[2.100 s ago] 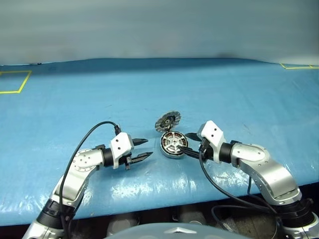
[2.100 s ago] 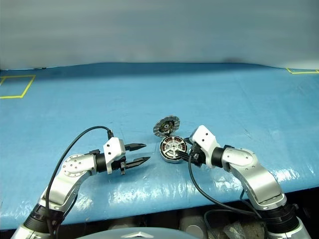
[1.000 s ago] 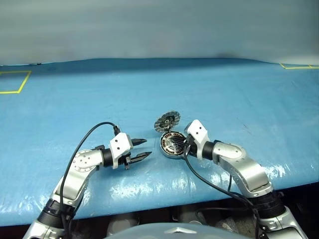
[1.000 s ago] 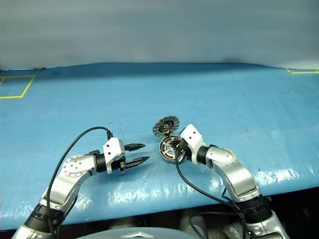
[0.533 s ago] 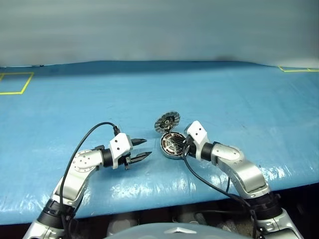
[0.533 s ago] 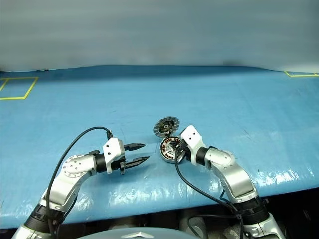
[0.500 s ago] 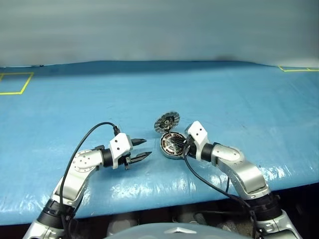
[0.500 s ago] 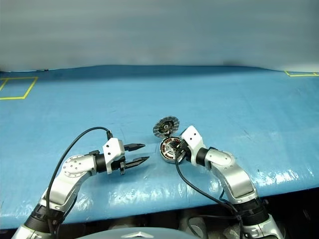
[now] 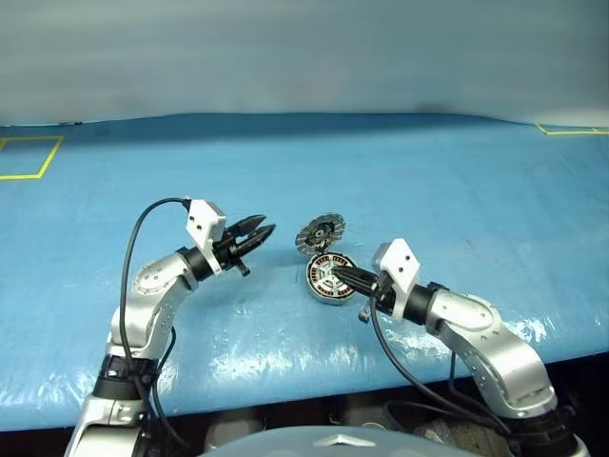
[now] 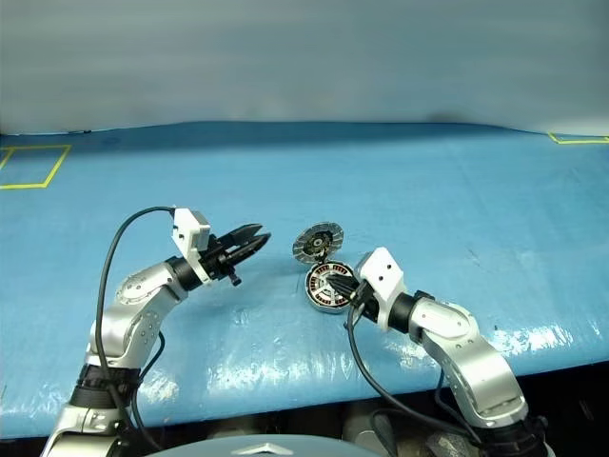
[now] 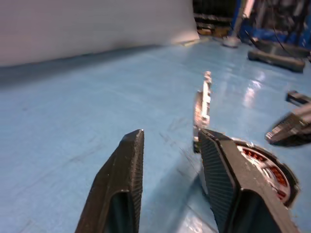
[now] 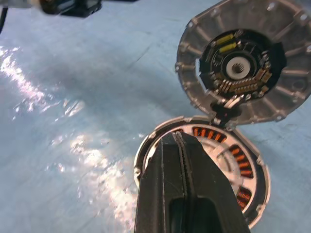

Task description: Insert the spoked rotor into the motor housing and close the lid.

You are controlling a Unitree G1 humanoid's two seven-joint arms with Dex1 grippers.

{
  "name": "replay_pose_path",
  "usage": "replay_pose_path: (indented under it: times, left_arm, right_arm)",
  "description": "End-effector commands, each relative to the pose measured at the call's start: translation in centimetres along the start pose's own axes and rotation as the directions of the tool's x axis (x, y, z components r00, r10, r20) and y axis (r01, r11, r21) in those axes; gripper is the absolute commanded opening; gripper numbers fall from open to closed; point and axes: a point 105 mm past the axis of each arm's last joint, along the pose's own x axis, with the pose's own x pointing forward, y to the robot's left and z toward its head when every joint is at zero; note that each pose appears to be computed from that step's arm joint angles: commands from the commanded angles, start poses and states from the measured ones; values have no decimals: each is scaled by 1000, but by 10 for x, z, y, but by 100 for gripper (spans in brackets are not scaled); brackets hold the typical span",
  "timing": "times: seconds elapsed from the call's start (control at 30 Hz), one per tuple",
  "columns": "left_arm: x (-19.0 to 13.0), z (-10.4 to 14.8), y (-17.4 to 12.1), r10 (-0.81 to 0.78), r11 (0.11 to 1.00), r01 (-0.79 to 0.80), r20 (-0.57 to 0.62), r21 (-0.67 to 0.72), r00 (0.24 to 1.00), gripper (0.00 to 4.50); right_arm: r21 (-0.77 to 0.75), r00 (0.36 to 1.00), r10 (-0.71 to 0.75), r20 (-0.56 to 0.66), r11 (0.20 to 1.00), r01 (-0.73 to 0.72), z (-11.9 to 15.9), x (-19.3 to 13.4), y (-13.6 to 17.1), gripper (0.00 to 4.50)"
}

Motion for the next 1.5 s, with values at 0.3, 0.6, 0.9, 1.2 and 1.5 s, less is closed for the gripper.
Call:
replay_pose_path:
  times: [0.3, 0.6, 0.9, 1.2, 1.5]
  left_arm:
    - [66, 6, -5, -140, 989, 139, 27, 55, 990, 4]
    - [99, 2, -29, -321, 903, 338, -108, 263, 941, 4]
    - [103, 4, -63, -478, 845, 480, -73, 233, 876, 4]
    - [84, -5, -104, -658, 697, 670, -143, 254, 739, 4]
    - [81, -44, -103, -605, 668, 676, -301, 312, 737, 4]
  right_arm:
    - [-2, 999, 1, 45, 1000, -1, 13, -10, 14, 0]
    - [-12, 998, -46, 48, 999, 47, 15, -21, 15, 0]
    - [49, 971, -238, 3, 970, 237, -4, -48, -4, 0]
    - [72, 938, -346, -9, 935, 346, -11, -61, -14, 0]
    - [68, 923, -385, 17, 921, 384, -6, -62, -21, 0]
